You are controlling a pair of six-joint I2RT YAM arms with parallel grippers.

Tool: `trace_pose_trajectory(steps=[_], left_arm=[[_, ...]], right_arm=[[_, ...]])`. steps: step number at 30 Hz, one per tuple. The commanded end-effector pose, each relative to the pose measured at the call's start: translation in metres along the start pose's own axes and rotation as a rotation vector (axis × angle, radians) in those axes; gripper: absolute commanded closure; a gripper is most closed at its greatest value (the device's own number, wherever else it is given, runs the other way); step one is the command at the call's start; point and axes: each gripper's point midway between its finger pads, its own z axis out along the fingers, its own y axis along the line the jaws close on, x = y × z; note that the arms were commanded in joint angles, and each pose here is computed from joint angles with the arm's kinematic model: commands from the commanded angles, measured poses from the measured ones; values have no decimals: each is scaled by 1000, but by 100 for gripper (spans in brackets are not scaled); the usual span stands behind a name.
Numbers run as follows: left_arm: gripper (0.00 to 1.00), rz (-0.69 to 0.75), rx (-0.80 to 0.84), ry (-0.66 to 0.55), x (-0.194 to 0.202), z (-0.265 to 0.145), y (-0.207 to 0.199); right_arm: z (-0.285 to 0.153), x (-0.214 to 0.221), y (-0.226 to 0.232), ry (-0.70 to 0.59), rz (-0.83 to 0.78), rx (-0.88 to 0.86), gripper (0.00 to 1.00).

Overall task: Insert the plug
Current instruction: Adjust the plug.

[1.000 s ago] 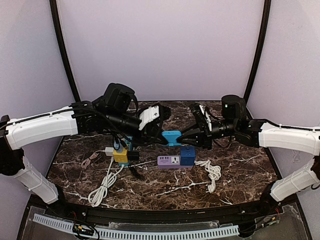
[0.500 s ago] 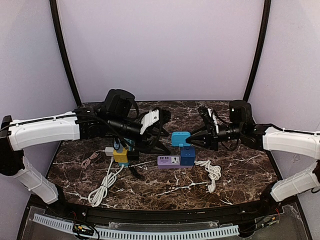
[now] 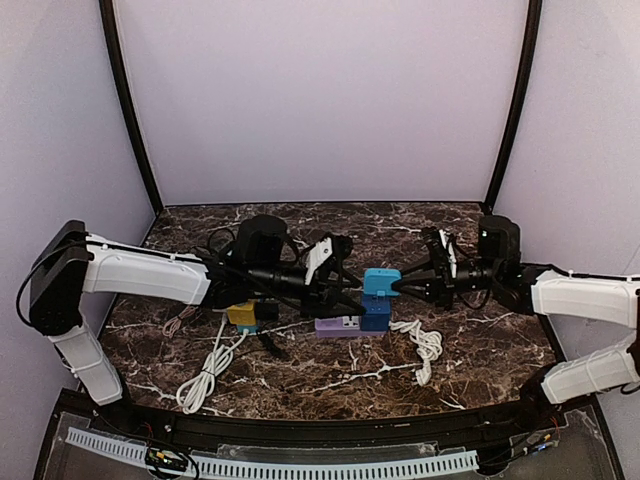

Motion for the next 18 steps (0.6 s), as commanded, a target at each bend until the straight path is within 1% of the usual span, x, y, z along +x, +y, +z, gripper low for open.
trace_pose_trajectory(steps=[1,8,10,12,14,18], left_arm=[[55,-15,26,-156,-16,9,15],[60,-42,55,-213,-8,21,31],[63,-45,55,-217,-4,24,35],[69,-41,48,-223,-2,27,37],[80,-67,47,-220,1,29,39],[87,-73,47,-225,2,31,40]], right_arm=[[-2,-3,-6,-39,-49,-38,100],[0,6,-14,-20,-76,-37,100],[1,7,-17,-11,-77,-35,100],[2,7,-19,-3,-77,-39,100],[3,8,-19,1,-74,-50,100],[4,11,-21,10,-66,-55,100]])
